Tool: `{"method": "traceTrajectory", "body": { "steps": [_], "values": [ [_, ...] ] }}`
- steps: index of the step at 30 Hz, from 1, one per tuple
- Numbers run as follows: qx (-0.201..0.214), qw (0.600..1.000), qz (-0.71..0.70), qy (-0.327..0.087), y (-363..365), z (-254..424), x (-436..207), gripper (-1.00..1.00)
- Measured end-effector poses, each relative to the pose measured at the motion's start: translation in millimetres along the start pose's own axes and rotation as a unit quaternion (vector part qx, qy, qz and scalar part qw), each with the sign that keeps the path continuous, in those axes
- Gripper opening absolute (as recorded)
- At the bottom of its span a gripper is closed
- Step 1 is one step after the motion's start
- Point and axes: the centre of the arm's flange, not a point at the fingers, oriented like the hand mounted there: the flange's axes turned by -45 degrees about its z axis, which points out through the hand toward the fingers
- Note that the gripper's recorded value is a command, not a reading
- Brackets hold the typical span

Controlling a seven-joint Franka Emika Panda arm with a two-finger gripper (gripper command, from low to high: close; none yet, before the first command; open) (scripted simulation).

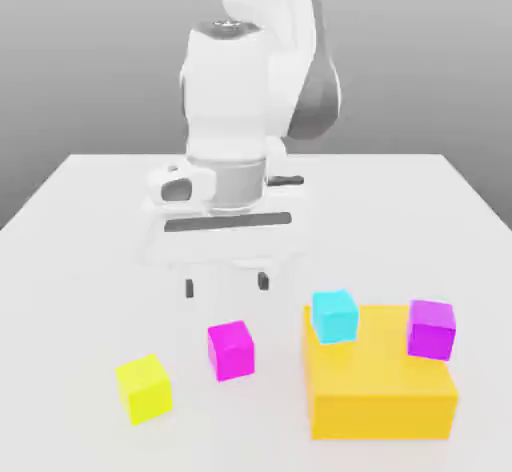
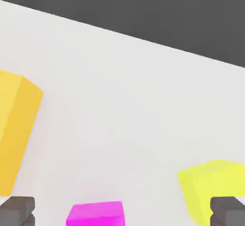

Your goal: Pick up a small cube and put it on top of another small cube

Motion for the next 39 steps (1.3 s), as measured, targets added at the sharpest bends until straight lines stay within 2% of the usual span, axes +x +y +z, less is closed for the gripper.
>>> {"method": "traceTrajectory", "body": {
  "steps": [6, 7, 14, 24, 30, 39],
  "values": [
    [0.006, 1.0, -0.007, -0.016, -3.6, 61.9, -14.1, 0.0],
    [0.007, 1.0, -0.007, -0.016, -4.1, 69.5, -15.6, -1.0],
    [0.007, 1.0, -0.007, -0.017, -4.4, 71.2, -16.0, -1.0],
    [0.007, 1.0, -0.005, -0.01, -13.9, 3.6, 1.8, -1.0],
    [0.008, 0.998, 0.069, 0.015, -41.0, -29.5, 63.0, -1.0],
    [0.014, 0.974, 0.227, 0.014, -76.5, -55.3, 89.0, -1.0]
  ]
}}
